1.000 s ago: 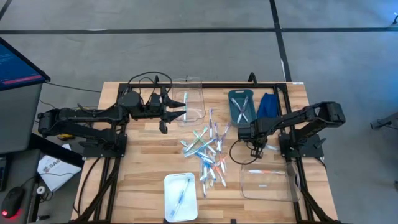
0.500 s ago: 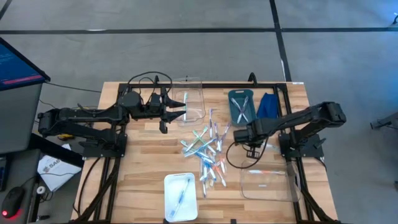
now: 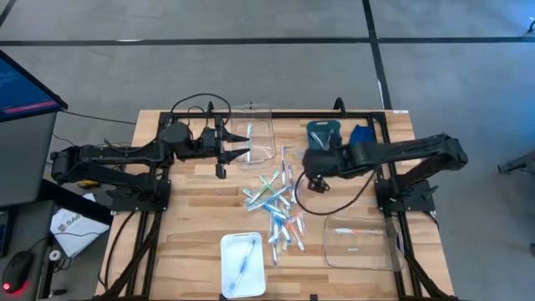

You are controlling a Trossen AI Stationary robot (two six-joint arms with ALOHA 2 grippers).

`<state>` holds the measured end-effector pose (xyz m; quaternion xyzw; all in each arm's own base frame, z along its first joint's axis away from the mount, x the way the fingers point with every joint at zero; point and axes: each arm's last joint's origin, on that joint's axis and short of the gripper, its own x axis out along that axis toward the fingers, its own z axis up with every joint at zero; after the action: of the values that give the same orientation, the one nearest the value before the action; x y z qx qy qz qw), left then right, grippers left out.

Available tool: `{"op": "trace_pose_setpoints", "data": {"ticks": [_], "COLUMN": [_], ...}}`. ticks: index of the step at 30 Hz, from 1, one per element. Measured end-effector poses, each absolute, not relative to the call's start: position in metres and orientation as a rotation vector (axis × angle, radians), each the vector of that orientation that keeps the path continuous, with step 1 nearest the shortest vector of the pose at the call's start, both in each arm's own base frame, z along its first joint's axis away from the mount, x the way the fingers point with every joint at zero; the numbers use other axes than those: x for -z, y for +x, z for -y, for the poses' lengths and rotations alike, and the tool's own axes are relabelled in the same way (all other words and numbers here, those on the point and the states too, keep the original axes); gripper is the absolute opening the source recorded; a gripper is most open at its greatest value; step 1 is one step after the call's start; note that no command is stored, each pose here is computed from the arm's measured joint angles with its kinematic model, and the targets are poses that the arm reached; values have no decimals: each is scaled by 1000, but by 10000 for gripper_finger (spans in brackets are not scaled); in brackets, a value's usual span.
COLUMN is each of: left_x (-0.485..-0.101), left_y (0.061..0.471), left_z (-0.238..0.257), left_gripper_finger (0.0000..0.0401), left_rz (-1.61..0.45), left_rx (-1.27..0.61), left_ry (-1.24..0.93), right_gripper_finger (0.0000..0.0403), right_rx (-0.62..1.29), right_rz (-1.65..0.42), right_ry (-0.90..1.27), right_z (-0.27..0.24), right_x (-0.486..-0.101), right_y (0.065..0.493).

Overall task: Pick & Place Toothbrushes
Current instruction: Put the blue toothbrush into the white bin

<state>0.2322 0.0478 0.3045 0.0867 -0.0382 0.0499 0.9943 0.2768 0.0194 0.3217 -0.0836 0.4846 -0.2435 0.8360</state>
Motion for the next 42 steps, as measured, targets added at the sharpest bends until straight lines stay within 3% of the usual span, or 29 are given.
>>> {"op": "trace_pose_setpoints", "data": {"ticks": [7,12,16,27,34,42], "left_x": [-302,-302,-303,-296,-288,-278], "left_y": [232,232,232,235,243,264], "left_z": [-48,-47,-47,-32,-16,-17], "left_gripper_finger": [135,135,135,145,195,244], "left_rz": [56,56,61,-6,-18,25], "left_rx": [-98,-93,-93,-26,73,21], "left_ry": [170,170,158,391,539,542], "right_gripper_finger": [0,0,0,0,0,0], "right_rx": [393,357,339,337,300,264], "right_rz": [-503,-320,-239,-278,-280,-236], "right_ry": [-202,-261,-332,-439,-483,-523], "right_z": [-33,-40,-47,-61,-72,-85], "right_x": [-386,-407,-402,-351,-343,-346], "right_y": [280,282,298,341,338,336]}}
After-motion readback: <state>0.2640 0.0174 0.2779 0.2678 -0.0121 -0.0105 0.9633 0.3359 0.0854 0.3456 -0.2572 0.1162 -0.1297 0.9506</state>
